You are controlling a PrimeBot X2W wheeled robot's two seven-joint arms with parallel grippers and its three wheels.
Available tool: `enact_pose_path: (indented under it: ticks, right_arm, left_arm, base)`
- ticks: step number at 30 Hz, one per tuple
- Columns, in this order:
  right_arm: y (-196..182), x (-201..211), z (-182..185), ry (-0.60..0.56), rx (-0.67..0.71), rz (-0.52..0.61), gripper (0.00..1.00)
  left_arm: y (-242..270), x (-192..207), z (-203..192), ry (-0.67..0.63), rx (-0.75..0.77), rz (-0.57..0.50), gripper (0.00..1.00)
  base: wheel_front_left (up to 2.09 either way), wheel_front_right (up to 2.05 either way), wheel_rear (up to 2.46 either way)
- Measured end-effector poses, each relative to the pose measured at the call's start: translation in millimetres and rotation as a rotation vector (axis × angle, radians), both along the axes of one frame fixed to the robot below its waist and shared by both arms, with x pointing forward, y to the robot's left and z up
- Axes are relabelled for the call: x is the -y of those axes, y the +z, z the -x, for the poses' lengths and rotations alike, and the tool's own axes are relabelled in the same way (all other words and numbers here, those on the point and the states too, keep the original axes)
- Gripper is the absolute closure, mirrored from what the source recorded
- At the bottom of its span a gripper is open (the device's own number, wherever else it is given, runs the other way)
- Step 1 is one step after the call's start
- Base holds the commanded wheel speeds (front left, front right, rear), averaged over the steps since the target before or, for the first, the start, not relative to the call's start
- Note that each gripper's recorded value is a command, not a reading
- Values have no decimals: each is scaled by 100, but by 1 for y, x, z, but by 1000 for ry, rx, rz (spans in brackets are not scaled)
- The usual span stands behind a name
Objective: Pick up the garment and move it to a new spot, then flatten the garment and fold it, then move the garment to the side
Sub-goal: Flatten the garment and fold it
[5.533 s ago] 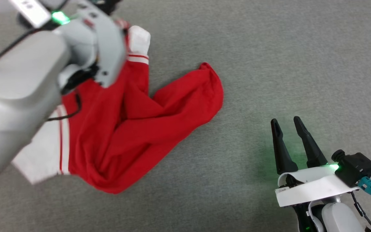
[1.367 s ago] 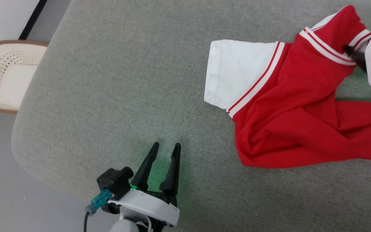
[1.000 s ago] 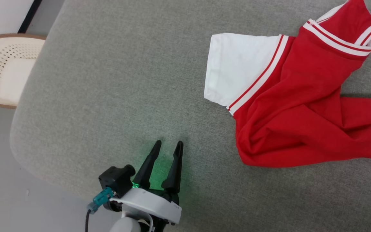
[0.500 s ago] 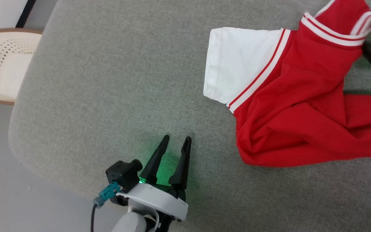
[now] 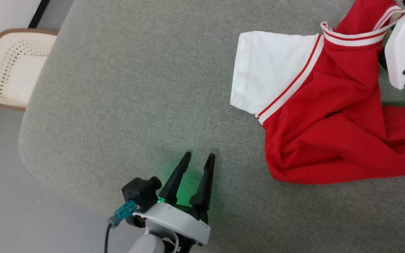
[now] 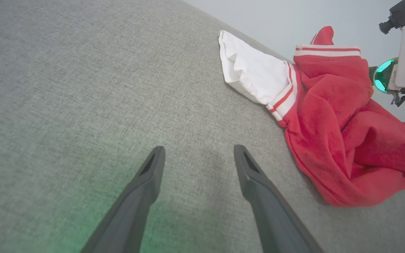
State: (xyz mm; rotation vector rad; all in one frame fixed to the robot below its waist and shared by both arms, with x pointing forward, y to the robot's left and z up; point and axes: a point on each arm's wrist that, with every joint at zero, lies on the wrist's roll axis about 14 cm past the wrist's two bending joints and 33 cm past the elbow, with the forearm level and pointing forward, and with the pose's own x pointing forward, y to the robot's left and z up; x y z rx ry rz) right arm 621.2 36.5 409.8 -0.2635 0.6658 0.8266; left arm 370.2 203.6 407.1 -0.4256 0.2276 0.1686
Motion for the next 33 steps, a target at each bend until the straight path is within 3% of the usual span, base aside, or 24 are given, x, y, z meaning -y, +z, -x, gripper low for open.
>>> enact_pose_path:
  ticks: [23, 28, 30, 31, 32, 33]
  right_arm:
    - [16, -63, 29, 142, -14, -118, 0]
    - [9, -65, 39, 182, -36, -82, 0]
    - [11, -65, 36, 178, -25, -94, 62]
    - [12, -65, 35, 178, -22, -92, 75]
    - [14, -65, 33, 177, -12, -97, 100]
    - [15, -65, 32, 174, -7, -104, 100]
  left_arm:
    - [-7, 5, 7, -6, -34, 9, 0]
    - [-8, 5, 6, -6, -36, 8, 0]
    - [-8, 4, 4, -7, -33, 7, 0]
    - [-7, 4, 3, -7, -31, 6, 0]
    - [-7, 4, 3, -7, -31, 5, 0]
    - [-7, 4, 3, -8, -32, 5, 0]
  base:
    - [0, 0, 0]
    - [0, 0, 0]
    - [0, 0, 0]
    - [0, 0, 0]
    - [0, 0, 0]
    - [0, 0, 0]
